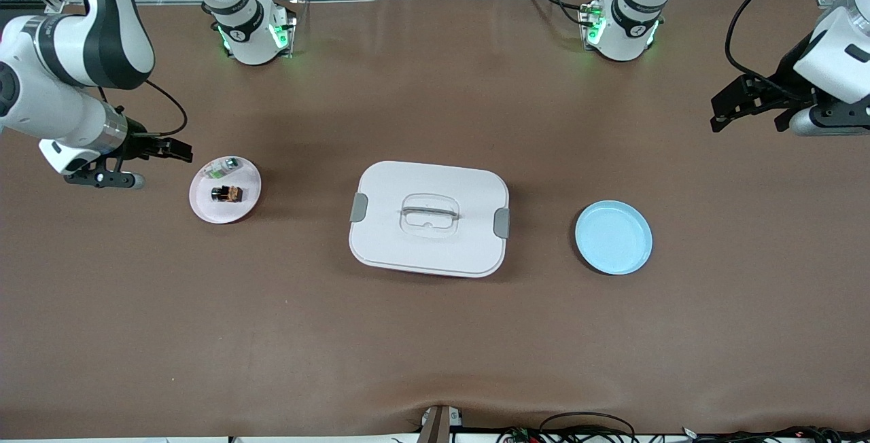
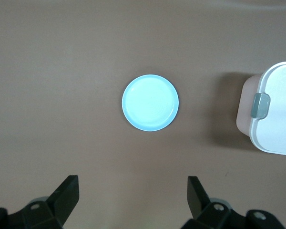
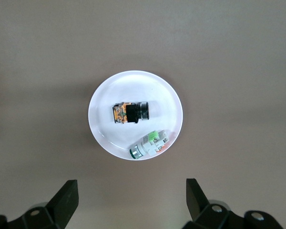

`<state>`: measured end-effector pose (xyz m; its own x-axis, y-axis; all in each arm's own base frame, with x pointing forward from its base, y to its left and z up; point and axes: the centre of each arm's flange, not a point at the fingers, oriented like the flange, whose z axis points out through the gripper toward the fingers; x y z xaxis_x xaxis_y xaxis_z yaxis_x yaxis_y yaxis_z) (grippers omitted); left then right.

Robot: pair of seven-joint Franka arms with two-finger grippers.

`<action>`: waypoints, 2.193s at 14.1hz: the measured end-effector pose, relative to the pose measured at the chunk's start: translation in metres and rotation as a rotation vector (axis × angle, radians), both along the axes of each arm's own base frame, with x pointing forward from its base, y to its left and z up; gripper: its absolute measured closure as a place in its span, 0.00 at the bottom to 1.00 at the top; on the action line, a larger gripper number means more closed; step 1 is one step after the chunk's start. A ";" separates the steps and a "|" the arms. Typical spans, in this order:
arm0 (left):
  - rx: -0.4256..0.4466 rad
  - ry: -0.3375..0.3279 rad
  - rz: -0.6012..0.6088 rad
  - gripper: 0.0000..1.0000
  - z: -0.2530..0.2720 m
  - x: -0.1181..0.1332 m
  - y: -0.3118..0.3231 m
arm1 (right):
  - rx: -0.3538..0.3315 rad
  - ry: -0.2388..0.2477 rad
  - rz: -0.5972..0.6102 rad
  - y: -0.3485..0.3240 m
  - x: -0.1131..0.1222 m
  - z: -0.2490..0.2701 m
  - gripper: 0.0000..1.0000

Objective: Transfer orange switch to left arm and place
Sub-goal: 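Move the right gripper over the white plate toward the orange switch, then lower the right gripper and close it on the orange switch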

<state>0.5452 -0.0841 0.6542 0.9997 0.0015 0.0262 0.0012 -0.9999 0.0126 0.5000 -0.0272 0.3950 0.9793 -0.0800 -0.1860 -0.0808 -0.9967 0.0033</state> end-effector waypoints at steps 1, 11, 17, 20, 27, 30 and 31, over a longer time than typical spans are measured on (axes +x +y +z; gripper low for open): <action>0.000 0.000 0.000 0.00 0.000 0.000 0.000 | 0.000 0.004 0.002 0.001 -0.002 -0.002 0.00; 0.000 0.000 -0.004 0.00 0.000 0.000 -0.002 | 0.008 -0.050 0.077 0.009 -0.018 -0.049 0.00; 0.000 0.000 -0.006 0.00 0.000 -0.001 -0.004 | 0.008 -0.068 0.112 0.008 -0.020 -0.079 0.00; 0.000 0.000 -0.006 0.00 0.000 -0.001 -0.003 | 0.001 -0.099 0.113 0.008 -0.014 -0.099 0.00; 0.000 0.000 -0.007 0.00 0.000 -0.001 -0.004 | -0.018 -0.177 0.116 0.007 -0.003 -0.142 0.00; 0.000 0.000 -0.007 0.00 0.000 -0.001 -0.004 | -0.020 -0.157 0.117 0.007 -0.004 -0.161 0.00; 0.000 0.000 -0.007 0.00 0.000 -0.001 -0.004 | -0.020 -0.148 0.118 0.007 -0.005 -0.166 0.00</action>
